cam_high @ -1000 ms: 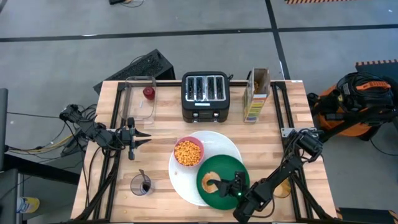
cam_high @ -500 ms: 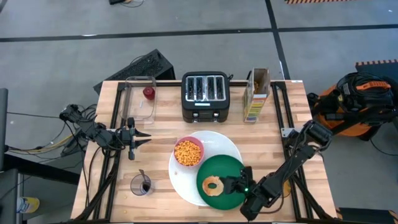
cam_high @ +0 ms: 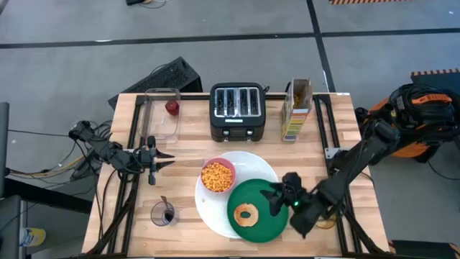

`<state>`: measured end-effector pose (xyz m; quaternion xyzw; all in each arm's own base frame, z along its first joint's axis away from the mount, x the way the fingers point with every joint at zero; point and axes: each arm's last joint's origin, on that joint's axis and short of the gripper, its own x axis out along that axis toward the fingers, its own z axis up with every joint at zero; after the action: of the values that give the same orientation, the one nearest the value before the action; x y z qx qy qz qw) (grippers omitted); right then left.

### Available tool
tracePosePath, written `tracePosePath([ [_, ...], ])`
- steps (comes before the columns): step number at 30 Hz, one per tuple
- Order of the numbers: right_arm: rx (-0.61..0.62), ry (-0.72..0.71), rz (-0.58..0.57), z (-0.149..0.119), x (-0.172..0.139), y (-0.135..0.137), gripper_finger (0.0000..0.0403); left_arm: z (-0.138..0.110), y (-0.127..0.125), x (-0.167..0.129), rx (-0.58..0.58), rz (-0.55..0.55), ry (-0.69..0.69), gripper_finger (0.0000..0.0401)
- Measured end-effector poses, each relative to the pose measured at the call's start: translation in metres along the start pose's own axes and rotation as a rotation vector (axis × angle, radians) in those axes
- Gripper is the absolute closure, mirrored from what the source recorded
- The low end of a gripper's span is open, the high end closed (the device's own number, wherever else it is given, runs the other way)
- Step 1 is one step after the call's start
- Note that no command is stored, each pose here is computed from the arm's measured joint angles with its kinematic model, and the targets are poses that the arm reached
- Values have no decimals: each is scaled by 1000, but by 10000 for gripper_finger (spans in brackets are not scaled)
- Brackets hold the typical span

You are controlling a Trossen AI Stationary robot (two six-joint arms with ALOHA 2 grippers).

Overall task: Arrange a breakfast setting
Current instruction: Put the spoon on the left of the pink bowl

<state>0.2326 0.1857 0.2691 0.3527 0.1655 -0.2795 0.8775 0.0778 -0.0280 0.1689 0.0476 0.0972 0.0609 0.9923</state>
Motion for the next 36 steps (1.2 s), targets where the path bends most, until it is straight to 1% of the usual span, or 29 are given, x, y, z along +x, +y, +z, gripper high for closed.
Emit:
tracePosePath([
  [3, -101, -18, 51, 23, -7, 3, 143, 0, 0, 0, 0, 0, 0, 333],
  [9, -237, -31, 190, 64, -11, 12, 143, 0, 0, 0, 0, 0, 0, 333],
  [12, -301, -28, 262, 77, -5, 18, 143, 0, 0, 0, 0, 0, 0, 333],
  [17, -334, -50, 334, 90, 11, 25, 143, 0, 0, 0, 0, 0, 0, 333],
  [19, -309, -57, 365, 92, 23, 30, 143, 0, 0, 0, 0, 1, 0, 333],
  [21, -316, -30, 381, 87, 32, 31, 143, 0, 0, 0, 0, 0, 0, 333],
  [24, -288, -32, 416, 85, 45, 37, 143, 0, 0, 0, 0, 0, -1, 333],
  [27, -278, -17, 457, 78, 54, 42, 143, 0, 0, 0, 0, 0, 0, 333],
  [29, -280, -8, 464, 72, 61, 43, 143, 0, 0, 0, 0, 1, 0, 333],
  [32, -270, -12, 497, 63, 62, 49, 143, 0, 0, 0, 0, 1, 0, 333],
  [36, -280, 9, 540, 51, 52, 55, 143, 0, 0, 0, -1, 0, -1, 333],
])
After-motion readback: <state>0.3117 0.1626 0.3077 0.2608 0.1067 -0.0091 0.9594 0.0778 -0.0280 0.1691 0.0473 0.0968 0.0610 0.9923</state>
